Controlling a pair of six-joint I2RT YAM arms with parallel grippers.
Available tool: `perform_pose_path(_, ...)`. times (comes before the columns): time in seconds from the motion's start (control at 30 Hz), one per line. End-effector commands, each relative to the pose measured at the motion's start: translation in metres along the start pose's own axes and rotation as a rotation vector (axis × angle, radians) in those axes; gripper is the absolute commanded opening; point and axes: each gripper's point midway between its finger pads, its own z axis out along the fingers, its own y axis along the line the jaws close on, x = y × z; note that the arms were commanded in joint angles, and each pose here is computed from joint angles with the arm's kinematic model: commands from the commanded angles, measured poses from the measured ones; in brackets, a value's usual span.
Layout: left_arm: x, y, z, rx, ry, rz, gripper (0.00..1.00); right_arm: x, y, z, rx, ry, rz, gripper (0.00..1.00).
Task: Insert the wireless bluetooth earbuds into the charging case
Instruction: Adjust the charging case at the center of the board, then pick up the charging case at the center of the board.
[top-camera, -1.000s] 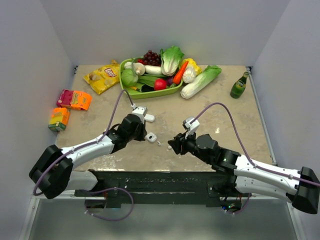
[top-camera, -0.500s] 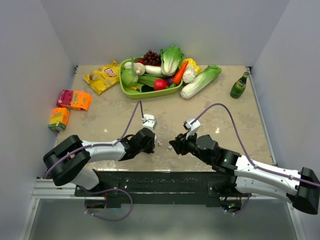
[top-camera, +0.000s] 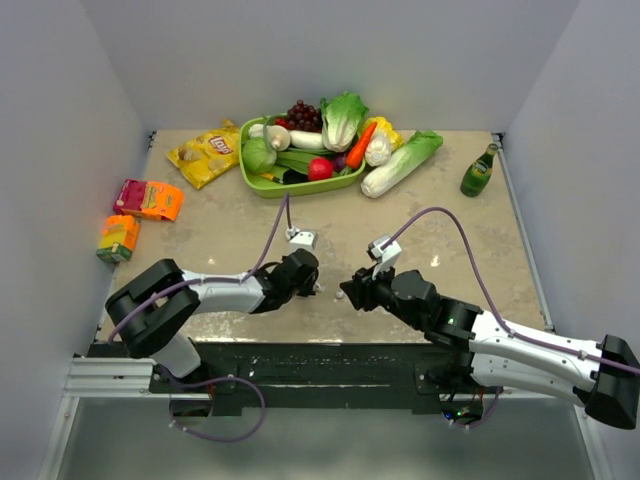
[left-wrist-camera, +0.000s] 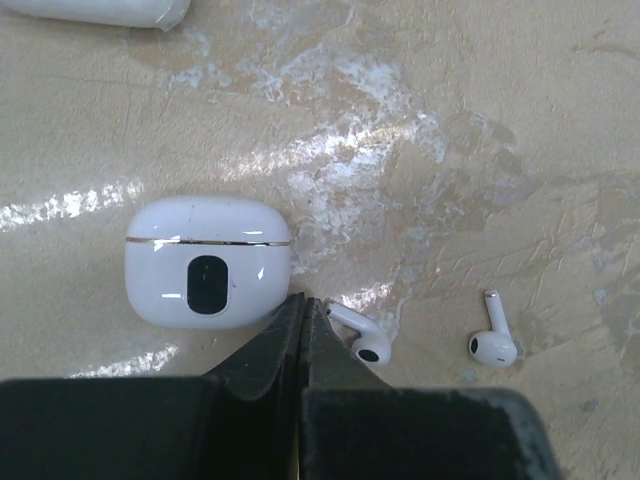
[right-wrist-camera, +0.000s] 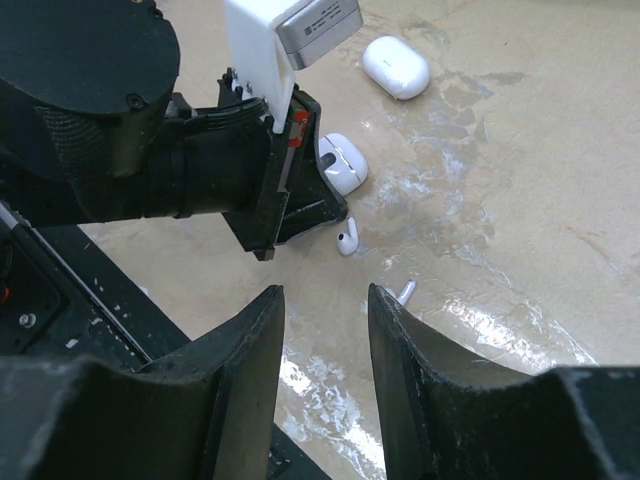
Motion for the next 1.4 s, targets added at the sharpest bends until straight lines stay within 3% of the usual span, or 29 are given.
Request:
perform_pose_path(0.0, -0.006, 0.008, 0.008, -0.066, -0.003, 0.04, 0.0, -0.001, -0.005, 0.001, 0.024, -0.018, 0.013, 0.42)
perform_pose_path(0.23, -0.039, -0.006, -0.011, -0.01, -0.078, 0.031, 0.03, -0.005, -0.004, -0.003, 0.021, -0.026, 0.011, 0.42)
perform_pose_path(0.27, -0.042, -0.008, -0.016, 0.002, -0.091, 0.028, 0.09, -0.006, -0.004, -0.004, 0.019, -0.031, 0.012, 0.42)
perform_pose_path(0.3, -0.052, -0.009, -0.029, 0.02, -0.121, 0.018, 0.28, -0.007, -0.004, -0.004, 0.019, -0.035, 0.013, 0.43)
perform_pose_path(0.37, -0.062, -0.007, -0.04, 0.015, -0.154, 0.013, 0.44, -0.007, -0.005, -0.004, 0.021, -0.034, 0.011, 0.43)
perform_pose_path(0.47, -0.077, 0.002, -0.063, -0.012, -0.2, -0.029, 0.82, -0.007, -0.005, -0.002, 0.023, -0.033, 0.004, 0.43)
perform_pose_path(0.6, -0.075, 0.012, -0.064, -0.054, -0.231, -0.132, 1.0, -0.006, -0.005, -0.002, 0.023, -0.033, 0.004, 0.43)
perform_pose_path(0.7, -0.07, 0.033, -0.059, -0.157, -0.256, -0.29, 1.0, -0.006, -0.006, -0.003, 0.025, -0.037, 0.008, 0.43)
perform_pose_path(0.8, -0.069, 0.036, -0.053, -0.136, -0.225, -0.3, 1.0, -0.008, -0.006, -0.005, 0.024, -0.043, 0.013, 0.43)
perform_pose_path(0.87, -0.062, 0.043, -0.052, -0.179, -0.185, -0.286, 1.0, -0.008, -0.006, -0.005, 0.023, -0.046, 0.014, 0.43)
perform_pose_path(1.1, -0.074, 0.038, -0.052, -0.14, -0.238, -0.259, 1.0, -0.01, -0.004, -0.006, 0.015, -0.049, 0.014, 0.43)
perform_pose_path(1.37, -0.051, 0.045, -0.022, -0.269, -0.111, -0.189, 1.0, -0.009, -0.004, -0.006, 0.012, -0.049, 0.016, 0.43)
